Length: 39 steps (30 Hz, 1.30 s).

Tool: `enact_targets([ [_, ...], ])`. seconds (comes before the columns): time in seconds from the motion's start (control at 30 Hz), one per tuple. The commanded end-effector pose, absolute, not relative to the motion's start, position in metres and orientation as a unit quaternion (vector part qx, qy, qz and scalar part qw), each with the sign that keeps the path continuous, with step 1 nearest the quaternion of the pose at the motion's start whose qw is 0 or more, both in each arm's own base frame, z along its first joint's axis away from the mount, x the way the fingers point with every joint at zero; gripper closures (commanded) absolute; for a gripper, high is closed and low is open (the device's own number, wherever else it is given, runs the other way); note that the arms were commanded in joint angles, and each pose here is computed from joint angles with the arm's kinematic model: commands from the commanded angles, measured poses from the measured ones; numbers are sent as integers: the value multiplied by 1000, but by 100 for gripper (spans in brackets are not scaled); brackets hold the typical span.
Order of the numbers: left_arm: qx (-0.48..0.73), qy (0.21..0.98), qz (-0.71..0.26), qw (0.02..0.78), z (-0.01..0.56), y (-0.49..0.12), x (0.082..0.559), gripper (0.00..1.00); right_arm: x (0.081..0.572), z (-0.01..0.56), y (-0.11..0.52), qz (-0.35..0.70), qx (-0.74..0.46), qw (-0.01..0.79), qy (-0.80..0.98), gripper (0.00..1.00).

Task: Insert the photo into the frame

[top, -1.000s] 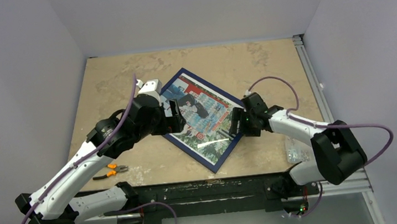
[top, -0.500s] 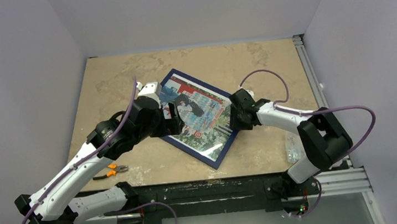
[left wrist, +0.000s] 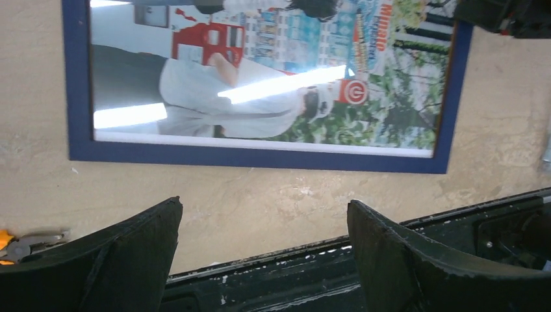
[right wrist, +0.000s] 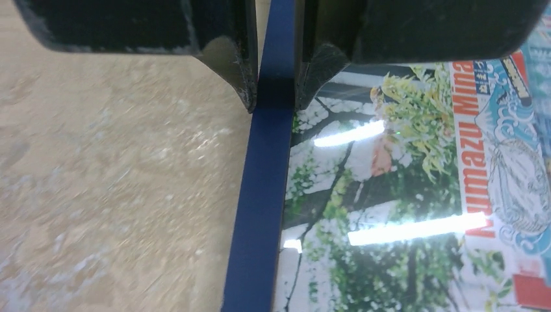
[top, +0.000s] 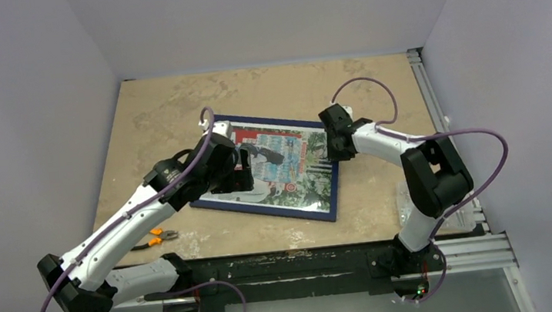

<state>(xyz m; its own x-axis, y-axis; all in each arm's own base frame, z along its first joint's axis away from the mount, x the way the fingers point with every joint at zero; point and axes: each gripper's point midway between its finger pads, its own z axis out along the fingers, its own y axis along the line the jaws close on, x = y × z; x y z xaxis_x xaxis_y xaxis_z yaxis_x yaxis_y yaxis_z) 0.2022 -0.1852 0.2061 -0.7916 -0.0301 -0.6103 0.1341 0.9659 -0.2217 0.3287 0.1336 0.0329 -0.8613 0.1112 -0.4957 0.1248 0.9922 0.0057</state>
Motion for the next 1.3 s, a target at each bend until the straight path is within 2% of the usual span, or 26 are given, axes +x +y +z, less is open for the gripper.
enact_targets([
  [0.0,27,944,-120,306,191,-175,209,5,341,38,84,-91,24,240,966,100],
  [0.07,19,946,-125,299,184,-172,213,5,355,47,74,-104,30,249,962,100],
  [0.17,2,950,-136,283,167,-166,222,5,369,58,65,-122,40,255,958,90],
  [0.37,-59,964,-94,241,121,-129,246,5,373,80,82,-69,45,266,960,39],
  [0.5,-80,969,-80,220,96,-119,263,5,353,90,98,-1,55,272,961,25],
  [0.67,-100,970,-96,200,74,-118,279,5,316,62,113,86,80,234,965,15],
  [0.83,-90,970,-144,175,57,-135,282,6,301,30,117,149,106,186,965,13],
  [1.03,-75,969,-189,140,36,-152,268,6,311,15,127,178,101,160,966,13],
  [1.27,-66,961,-244,114,25,-172,231,8,350,24,141,198,85,165,963,14],
])
